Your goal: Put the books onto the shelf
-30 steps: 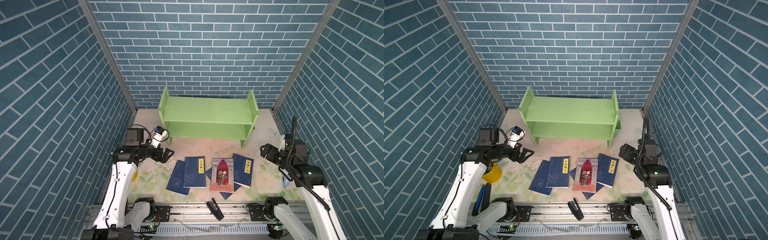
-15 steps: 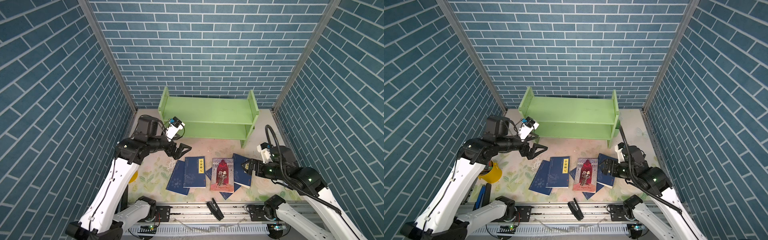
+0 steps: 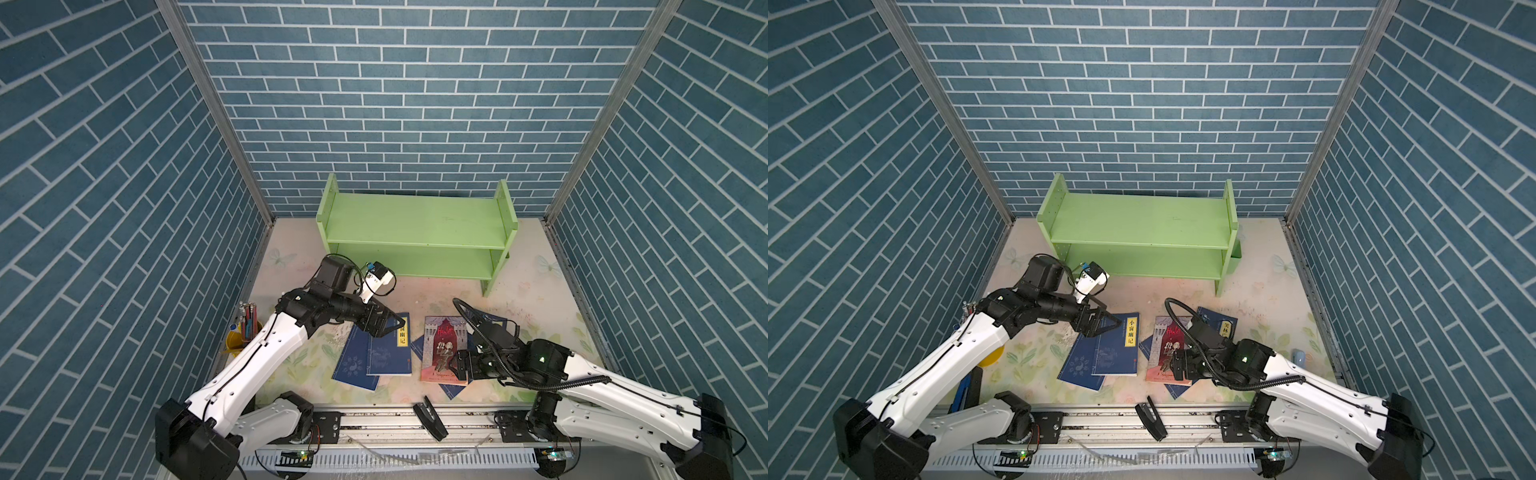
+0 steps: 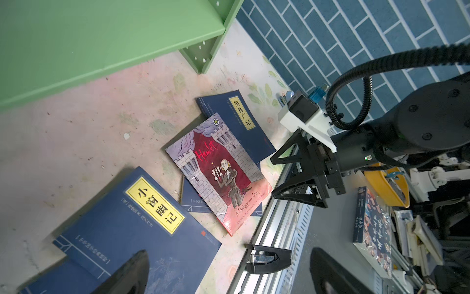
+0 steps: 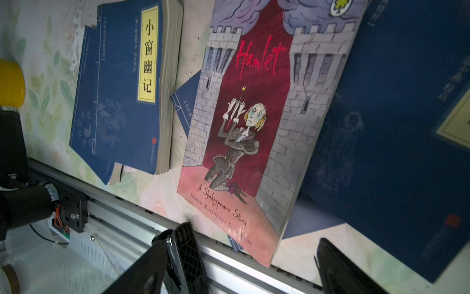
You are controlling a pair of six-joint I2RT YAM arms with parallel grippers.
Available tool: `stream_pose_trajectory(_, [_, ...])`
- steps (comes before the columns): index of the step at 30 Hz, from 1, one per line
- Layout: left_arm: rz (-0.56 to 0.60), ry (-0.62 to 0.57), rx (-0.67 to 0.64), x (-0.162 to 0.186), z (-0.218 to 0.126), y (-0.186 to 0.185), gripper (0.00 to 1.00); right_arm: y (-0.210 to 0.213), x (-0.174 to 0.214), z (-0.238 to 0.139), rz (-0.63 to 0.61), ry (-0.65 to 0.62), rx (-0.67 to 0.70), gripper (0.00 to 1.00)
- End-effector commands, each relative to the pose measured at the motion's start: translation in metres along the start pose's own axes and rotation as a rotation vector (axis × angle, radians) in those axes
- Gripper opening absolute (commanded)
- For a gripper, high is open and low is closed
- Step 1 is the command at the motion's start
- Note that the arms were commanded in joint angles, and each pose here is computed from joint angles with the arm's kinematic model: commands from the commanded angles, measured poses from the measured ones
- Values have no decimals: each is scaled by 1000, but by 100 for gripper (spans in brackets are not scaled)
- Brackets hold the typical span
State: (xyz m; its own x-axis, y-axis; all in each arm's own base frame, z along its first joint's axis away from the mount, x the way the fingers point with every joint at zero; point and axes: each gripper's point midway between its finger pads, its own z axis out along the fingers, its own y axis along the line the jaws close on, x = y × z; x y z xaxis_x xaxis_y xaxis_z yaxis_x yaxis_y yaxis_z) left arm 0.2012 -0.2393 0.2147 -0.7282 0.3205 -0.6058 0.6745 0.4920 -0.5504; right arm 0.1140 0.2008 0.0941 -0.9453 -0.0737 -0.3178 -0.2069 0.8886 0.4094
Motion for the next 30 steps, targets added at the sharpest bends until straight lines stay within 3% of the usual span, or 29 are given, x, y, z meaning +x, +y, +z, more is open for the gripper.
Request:
stream_pose_trajectory(1, [-48, -29, 39, -6, 13, 2, 100, 9, -12, 11, 101, -76, -53, 88])
stream_pose_trajectory(8, [-80, 21, 22, 7, 35, 15, 99, -5, 0, 31, 174, -76, -69, 83])
stream_pose_trajectory(18, [-24, 102, 42, 30, 60, 16, 95, -9, 11, 40, 227, -82, -143, 75])
stream_pose_trajectory(30, [-108, 122, 42, 46, 76, 30, 94, -6, 11, 49, 290, -122, -242, 68])
